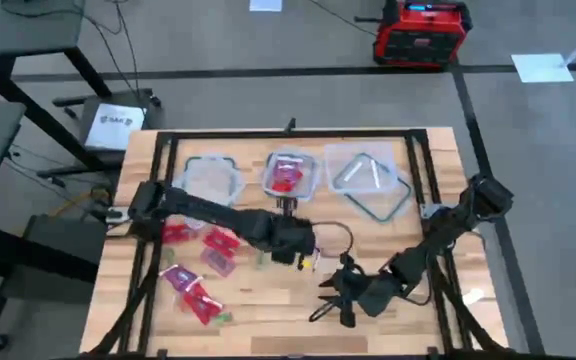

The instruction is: Sort candy

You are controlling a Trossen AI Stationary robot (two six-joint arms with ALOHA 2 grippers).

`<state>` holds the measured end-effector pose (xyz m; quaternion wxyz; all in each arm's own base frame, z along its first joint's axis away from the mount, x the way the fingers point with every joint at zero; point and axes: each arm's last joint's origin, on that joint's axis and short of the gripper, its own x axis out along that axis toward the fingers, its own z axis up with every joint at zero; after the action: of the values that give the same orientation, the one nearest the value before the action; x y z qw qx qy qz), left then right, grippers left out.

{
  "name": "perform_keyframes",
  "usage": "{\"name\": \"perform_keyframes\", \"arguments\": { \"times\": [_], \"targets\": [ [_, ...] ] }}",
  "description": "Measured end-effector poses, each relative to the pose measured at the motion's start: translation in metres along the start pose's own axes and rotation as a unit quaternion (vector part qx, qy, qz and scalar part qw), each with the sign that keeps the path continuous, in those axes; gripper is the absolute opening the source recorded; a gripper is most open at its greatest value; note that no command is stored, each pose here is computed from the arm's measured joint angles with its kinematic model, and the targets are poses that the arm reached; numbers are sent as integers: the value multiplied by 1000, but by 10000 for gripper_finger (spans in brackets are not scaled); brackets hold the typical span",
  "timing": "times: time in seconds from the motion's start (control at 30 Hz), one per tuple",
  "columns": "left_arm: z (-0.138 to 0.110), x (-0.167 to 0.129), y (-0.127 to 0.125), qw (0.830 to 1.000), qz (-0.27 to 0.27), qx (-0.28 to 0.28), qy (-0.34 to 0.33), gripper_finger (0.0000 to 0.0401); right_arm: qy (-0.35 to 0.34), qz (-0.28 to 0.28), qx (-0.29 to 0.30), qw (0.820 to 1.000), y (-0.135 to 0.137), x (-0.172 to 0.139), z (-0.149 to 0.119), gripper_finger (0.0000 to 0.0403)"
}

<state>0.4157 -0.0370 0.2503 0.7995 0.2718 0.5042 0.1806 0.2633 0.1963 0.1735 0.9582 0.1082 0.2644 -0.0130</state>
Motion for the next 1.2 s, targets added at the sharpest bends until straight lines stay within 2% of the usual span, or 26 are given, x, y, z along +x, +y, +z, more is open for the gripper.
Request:
{"name": "perform_keyframes", "arguments": {
  "times": [0.1, 0.17, 0.27, 0.37, 0.47, 0.57, 0.73, 0.87, 1.0, 1.2],
  "targets": [
    [-6, 18, 28, 999, 14, -23, 21, 0, 0, 0, 0, 1000, 0, 0, 0, 132],
    [-9, 26, 42, 998, 10, -64, 24, 0, 0, 1, 0, 1000, 0, 0, 0, 132],
    [-13, 31, 46, 989, -67, -127, 26, 0, 0, 0, 0, 1000, 0, 0, 0, 132],
    [-12, 28, 34, 975, -172, -138, 16, 0, 1, 0, -1, 1000, 0, 0, 0, 132],
    [-9, 22, 15, 970, -206, -127, 10, 0, 5, -3, -3, 1000, -1, 0, -1, 132],
    [-6, 11, -1, 971, -216, -105, 7, 0, 10, -6, 0, 1000, -1, 0, -2, 132],
    [1, -4, -20, 968, -227, -103, -15, 10, 9, -6, 6, 1000, -1, 0, -2, 132],
    [1, -13, -34, 967, -235, -100, -10, 52, 7, -3, 12, 1000, 0, -1, -2, 132],
    [-3, -16, -52, 969, -238, -72, 16, 107, 3, 5, 13, 1000, 3, -2, -2, 132],
    [-5, 0, -71, 977, -198, -63, 42, 161, -1, 8, 14, 1000, 4, -2, -1, 132]
  ]
}}
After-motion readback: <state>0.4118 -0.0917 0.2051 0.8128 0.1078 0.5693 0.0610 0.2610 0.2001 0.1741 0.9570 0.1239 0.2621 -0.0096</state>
